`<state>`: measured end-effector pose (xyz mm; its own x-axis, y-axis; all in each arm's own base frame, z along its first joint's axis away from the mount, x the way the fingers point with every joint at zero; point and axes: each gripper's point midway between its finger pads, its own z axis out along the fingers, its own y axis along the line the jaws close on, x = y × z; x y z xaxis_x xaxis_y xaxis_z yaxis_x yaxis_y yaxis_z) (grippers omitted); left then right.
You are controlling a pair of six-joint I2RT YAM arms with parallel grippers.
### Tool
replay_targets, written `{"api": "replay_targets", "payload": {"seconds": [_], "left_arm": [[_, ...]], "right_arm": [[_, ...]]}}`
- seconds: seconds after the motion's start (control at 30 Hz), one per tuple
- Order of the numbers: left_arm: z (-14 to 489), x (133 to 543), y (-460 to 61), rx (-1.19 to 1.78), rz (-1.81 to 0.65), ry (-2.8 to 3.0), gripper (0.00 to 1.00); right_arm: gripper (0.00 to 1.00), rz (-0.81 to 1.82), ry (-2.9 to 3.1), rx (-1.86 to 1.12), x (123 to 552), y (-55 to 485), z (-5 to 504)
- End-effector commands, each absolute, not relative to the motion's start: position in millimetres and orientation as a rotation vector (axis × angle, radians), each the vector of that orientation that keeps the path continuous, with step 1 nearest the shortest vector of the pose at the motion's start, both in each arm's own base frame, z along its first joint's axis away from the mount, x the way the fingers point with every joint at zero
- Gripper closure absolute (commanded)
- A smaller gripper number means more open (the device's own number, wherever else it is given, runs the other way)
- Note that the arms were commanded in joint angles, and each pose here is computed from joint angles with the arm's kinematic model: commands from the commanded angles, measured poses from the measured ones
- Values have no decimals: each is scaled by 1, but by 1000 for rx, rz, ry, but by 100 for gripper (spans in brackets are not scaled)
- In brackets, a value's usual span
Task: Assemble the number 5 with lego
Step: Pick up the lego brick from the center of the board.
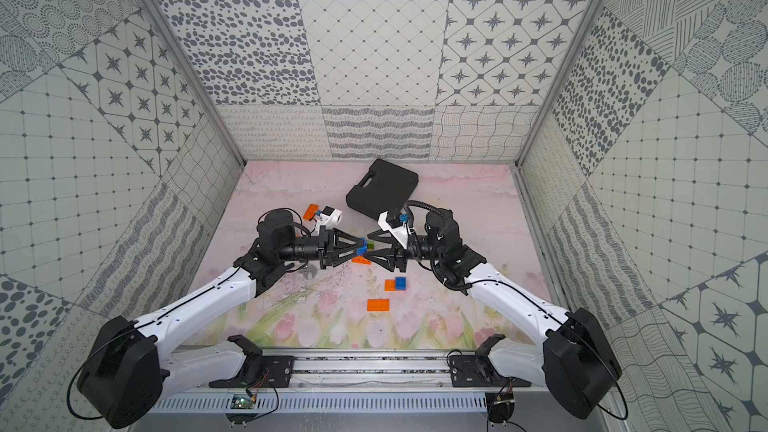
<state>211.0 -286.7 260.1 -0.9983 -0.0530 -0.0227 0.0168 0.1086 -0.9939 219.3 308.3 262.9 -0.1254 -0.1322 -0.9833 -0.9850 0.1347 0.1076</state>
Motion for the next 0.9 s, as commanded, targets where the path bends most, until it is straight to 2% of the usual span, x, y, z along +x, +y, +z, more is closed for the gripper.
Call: {"api": "replay_targets", "payload": {"seconds": [0.0, 0.13, 0.33, 0.53, 0.63, 0.77, 0.83, 0.87], "left_arm": [[279, 203, -289, 99, -2123, 2212, 95], [279, 203, -289, 100, -2126, 2214, 95], [274, 203, -291, 84, -2128, 2229, 95], [270, 203, -290, 73, -2125, 2239, 95], [266, 204, -290, 57, -2117, 2249, 94], [262, 207, -290, 39, -2087, 2269, 80], [260, 207, -289, 35, -2065, 2283, 60], [258, 208, -289, 28, -2049, 2293, 59]], "right_arm": [[45, 1162, 1356, -1173, 216, 314, 286], [51, 1189, 1365, -1174, 215, 317, 286], [54, 1229, 1346, -1186, 210, 324, 288], [73, 1258, 1358, -1190, 208, 328, 285], [79, 1262, 1373, -1177, 206, 326, 283], [85, 1267, 1407, -1146, 205, 323, 282], [88, 1267, 1449, -1120, 204, 322, 277], [89, 1267, 1466, -1115, 203, 321, 275]]}}
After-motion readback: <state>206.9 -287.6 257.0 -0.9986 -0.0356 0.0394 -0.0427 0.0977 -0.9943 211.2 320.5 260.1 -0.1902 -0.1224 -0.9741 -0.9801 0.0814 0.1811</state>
